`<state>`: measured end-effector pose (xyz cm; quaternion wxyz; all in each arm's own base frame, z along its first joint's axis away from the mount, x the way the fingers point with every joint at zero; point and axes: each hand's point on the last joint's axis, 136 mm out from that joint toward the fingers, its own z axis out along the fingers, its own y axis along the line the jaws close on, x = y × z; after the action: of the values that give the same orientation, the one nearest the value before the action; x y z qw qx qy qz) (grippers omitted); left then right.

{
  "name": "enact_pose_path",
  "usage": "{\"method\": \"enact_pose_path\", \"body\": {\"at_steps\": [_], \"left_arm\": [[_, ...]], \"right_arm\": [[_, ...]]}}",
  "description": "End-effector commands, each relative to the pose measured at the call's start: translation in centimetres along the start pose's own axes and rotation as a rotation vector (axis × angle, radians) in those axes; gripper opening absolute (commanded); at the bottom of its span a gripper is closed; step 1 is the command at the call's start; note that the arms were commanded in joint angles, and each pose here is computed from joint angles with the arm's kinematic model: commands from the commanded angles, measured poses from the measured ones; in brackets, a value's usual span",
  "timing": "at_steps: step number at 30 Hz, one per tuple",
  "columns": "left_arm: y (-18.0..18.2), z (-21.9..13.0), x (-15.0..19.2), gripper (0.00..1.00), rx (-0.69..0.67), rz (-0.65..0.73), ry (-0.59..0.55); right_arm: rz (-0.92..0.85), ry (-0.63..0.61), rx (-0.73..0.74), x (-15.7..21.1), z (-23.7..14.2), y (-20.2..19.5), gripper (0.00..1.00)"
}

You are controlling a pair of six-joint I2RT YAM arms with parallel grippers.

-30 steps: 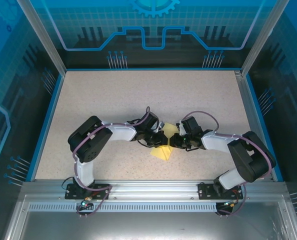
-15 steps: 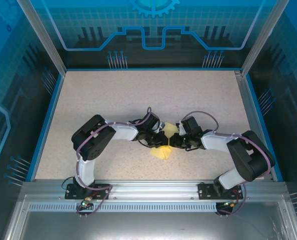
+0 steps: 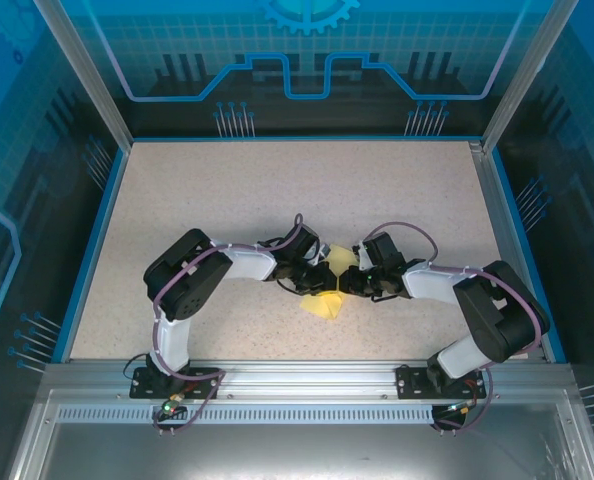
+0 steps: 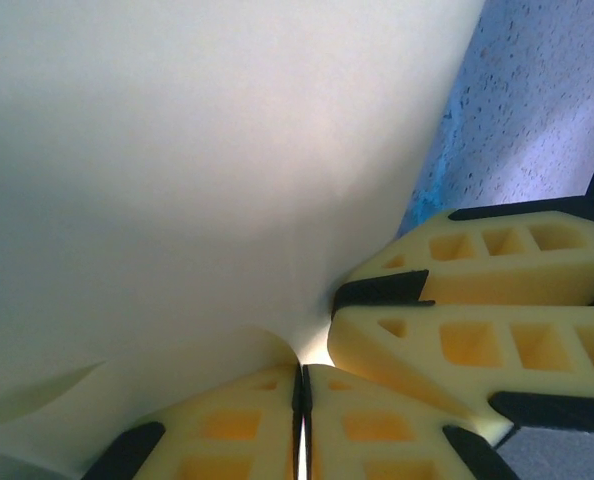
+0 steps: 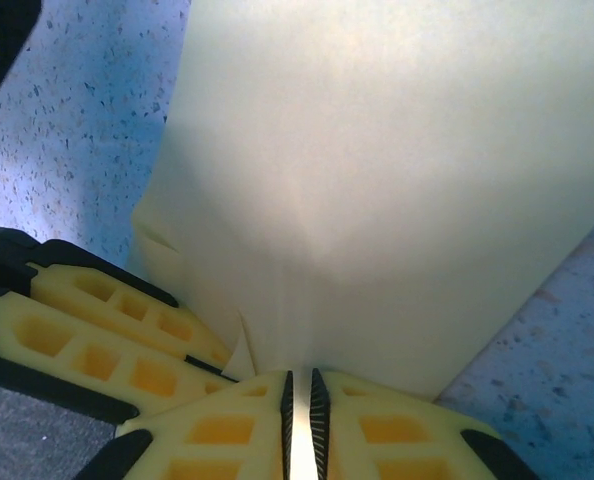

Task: Fold a paper plane with a square sheet of paper (pick it up from the middle)

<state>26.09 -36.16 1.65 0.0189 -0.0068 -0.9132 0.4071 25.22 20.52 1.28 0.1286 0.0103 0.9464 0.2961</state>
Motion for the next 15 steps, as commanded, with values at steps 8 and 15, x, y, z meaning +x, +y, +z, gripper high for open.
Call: {"method": "enact_pose_path", "body": {"at_steps": [8,15], "left_arm": [[1.5,1.7,0.7,0.17,-0.012,-0.009,0.031],[0.8,1.5,0.4,0.31,0.013,-0.004,0.014]], "right_arm": [[-0.025,-0.046,0.004,-0.2,-2.3,0.3,0.23],[-0.033,-0.069,-0.039,0.5,-3.0,0.5,0.24]]}}
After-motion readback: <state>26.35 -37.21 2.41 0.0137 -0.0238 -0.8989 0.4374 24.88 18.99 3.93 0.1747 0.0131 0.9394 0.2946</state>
